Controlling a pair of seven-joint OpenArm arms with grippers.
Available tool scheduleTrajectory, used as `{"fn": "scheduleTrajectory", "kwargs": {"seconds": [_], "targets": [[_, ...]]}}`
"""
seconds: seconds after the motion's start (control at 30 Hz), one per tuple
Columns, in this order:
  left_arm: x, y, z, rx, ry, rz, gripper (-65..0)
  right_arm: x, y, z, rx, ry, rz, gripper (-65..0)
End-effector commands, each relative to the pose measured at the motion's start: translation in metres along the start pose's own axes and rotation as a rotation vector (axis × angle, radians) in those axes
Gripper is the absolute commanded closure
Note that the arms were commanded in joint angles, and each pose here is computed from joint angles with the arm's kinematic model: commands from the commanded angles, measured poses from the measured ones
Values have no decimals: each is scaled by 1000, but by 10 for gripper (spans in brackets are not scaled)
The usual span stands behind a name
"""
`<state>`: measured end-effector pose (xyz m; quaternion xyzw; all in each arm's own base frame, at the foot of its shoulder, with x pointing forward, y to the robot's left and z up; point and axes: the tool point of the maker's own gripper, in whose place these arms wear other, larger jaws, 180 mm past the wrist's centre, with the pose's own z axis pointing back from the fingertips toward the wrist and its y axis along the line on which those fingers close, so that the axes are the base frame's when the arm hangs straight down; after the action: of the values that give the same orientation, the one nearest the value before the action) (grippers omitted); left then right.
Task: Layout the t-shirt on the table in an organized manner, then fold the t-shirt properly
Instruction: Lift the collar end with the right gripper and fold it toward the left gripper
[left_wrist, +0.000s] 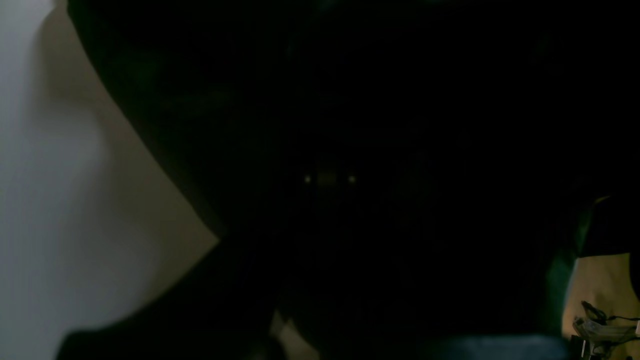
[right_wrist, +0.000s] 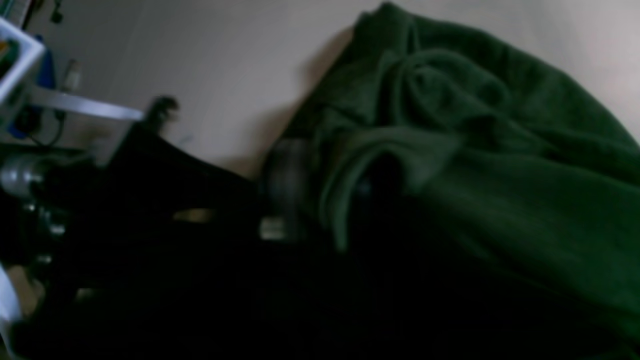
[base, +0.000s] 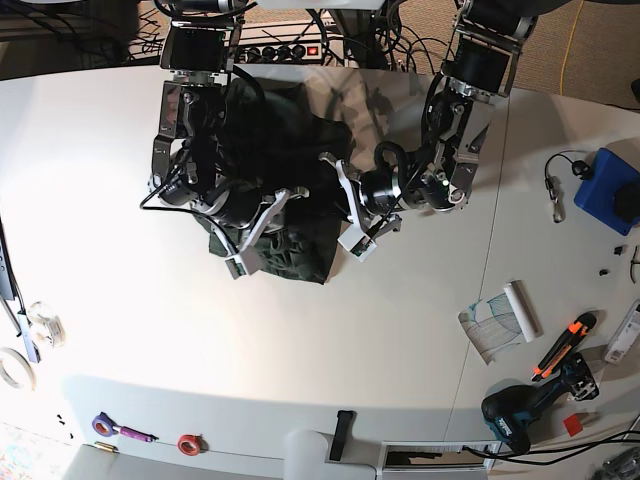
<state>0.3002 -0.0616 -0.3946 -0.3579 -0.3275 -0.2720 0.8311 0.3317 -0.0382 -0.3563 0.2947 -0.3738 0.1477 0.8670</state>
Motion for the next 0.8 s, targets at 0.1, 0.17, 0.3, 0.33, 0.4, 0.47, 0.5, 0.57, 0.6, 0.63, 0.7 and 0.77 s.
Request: {"fn": "scheduleTrajectory", "kwargs": {"seconds": [0.1, 0.17, 0.3, 0.33, 0.4, 0.47, 0.5, 0.57, 0.6, 0.63, 0.7, 0.77], "targets": [[-22, 4, 1, 28, 99, -14, 0, 29, 14, 3, 69, -105, -8, -317], [-23, 4, 1, 28, 99, -14, 0, 39, 21, 6, 104, -132, -1, -317], [-23, 4, 1, 28, 99, -14, 0, 64, 32, 18, 115, -185, 64, -317], [-23, 4, 1, 28, 99, -14, 0, 72, 35, 24, 112, -207, 88, -317], [-22, 4, 1, 28, 99, -14, 0, 84, 42, 35, 103, -238, 137, -317], [-23, 4, 1, 28, 99, -14, 0, 95, 50, 46, 92, -262, 189, -317], [-23, 4, 1, 28, 99, -14, 0, 100, 54, 52, 85, -274, 213, -317], [-23, 4, 1, 28, 99, -14, 0, 108, 59, 63, 64, -299, 254, -317], [-23, 4, 1, 28, 99, -14, 0, 110, 58, 67, 45, -306, 268, -317], [-23, 4, 1, 28, 99, -14, 0, 110, 56, 70, 23, -309, 272, -317], [-23, 4, 1, 28, 99, -14, 0, 107, 49, 72, -17, -297, 265, -317], [-23, 4, 1, 28, 100, -14, 0, 102, 42, 71, -50, -276, 253, -317]]}}
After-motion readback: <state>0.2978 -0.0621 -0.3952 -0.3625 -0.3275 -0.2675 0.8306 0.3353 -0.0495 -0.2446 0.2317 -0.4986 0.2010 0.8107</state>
